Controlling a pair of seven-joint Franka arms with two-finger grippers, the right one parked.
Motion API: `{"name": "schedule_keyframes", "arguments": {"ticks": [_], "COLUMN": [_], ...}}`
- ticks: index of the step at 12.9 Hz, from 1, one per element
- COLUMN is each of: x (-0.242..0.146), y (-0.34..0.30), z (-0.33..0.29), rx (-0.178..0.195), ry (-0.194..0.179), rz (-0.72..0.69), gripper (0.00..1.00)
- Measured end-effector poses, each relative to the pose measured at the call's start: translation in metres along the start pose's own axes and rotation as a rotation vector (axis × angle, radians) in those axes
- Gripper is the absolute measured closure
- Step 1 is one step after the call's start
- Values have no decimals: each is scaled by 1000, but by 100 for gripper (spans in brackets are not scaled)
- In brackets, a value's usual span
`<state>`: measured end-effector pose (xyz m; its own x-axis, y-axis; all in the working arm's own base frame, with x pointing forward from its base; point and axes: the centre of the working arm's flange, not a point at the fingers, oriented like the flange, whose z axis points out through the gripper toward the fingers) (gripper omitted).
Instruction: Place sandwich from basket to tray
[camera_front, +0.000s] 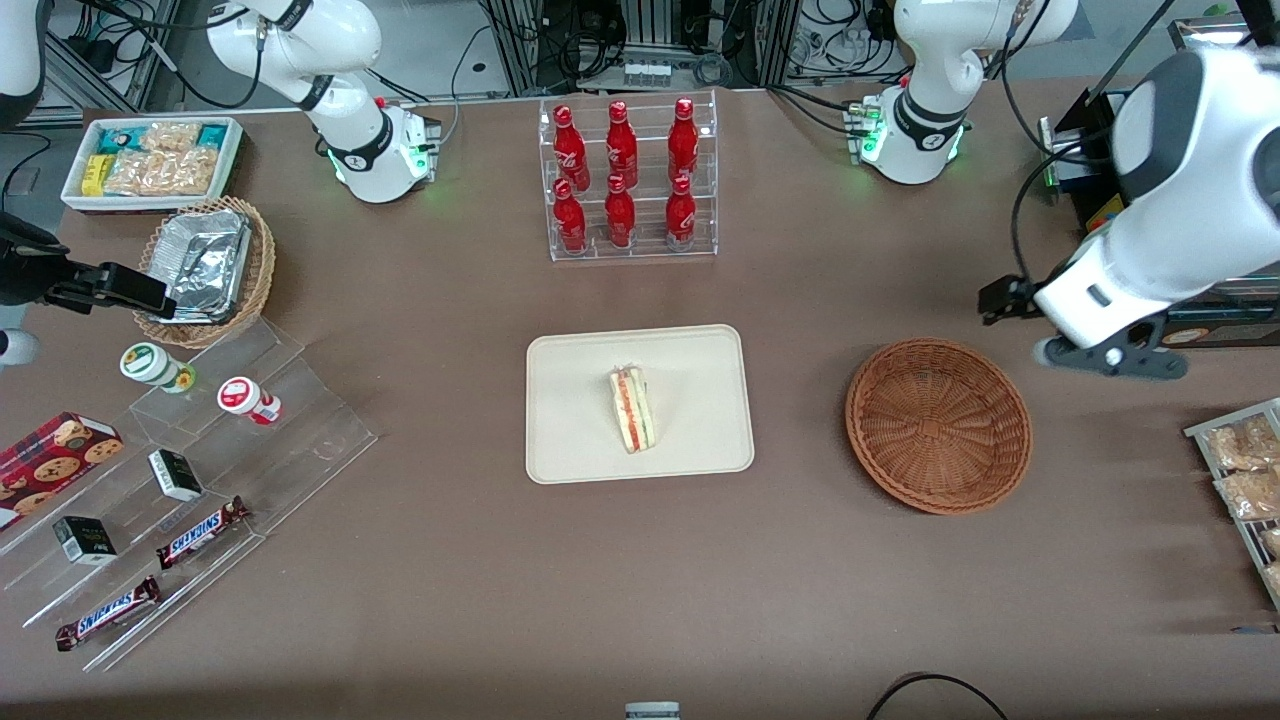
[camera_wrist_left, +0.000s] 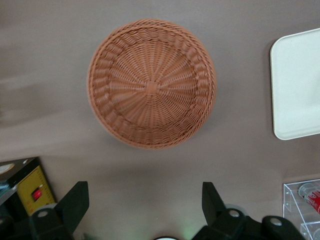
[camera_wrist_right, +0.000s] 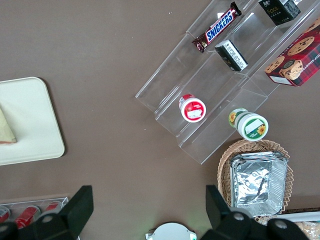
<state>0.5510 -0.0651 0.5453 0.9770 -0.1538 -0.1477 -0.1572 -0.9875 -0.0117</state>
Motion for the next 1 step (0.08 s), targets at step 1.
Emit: {"name": "schedule_keyframes", "arguments": {"ticks": [1], "x": [-9], "y": [-5], "z": [-11], "rx": [1], "ry": [7], "rz": [-9], "gripper": [0]}}
